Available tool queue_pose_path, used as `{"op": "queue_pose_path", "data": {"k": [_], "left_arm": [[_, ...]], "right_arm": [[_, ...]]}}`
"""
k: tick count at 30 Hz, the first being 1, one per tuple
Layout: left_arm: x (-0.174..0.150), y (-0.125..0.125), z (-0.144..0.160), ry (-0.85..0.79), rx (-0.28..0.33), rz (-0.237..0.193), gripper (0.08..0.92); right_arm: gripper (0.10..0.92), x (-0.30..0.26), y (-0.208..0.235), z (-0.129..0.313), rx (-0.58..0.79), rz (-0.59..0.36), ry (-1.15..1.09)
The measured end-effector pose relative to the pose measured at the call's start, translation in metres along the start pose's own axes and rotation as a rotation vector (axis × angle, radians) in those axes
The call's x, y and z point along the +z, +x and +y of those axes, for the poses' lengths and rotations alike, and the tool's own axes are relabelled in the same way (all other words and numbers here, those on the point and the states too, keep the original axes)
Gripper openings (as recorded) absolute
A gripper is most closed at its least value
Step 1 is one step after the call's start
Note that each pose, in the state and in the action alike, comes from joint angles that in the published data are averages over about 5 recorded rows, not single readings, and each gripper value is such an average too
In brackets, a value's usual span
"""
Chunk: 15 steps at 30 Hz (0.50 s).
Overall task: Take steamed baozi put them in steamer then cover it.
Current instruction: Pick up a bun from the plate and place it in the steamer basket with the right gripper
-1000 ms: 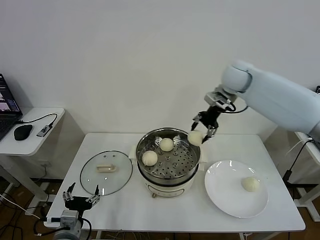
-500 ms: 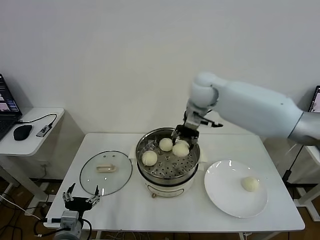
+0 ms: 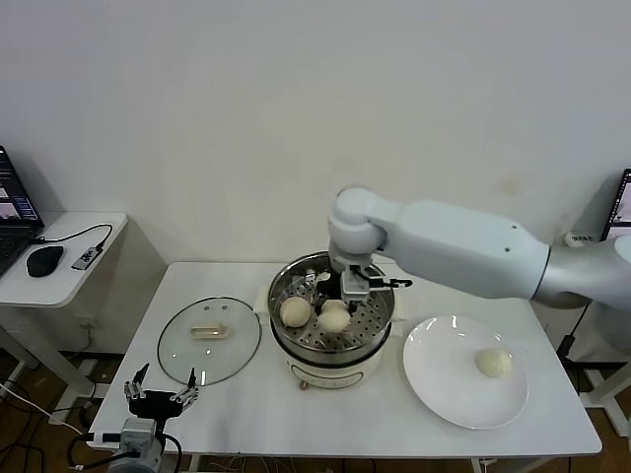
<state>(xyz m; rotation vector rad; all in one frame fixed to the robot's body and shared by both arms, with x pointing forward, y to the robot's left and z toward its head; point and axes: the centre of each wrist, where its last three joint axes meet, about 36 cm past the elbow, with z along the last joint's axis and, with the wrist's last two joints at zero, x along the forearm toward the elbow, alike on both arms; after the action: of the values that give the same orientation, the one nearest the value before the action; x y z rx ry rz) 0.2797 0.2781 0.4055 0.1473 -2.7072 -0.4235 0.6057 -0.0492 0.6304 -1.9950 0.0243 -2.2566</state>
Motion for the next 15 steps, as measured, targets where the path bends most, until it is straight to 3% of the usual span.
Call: {"op": "queue_pose_path", "data": {"k": [15], "left_arm": [[0.003, -0.003, -0.001, -0.001, 0.002, 0.007, 0.823]], "right_arm": [[0.619, -0.017, -0.032, -0.008, -0.008, -0.023, 0.053]]}}
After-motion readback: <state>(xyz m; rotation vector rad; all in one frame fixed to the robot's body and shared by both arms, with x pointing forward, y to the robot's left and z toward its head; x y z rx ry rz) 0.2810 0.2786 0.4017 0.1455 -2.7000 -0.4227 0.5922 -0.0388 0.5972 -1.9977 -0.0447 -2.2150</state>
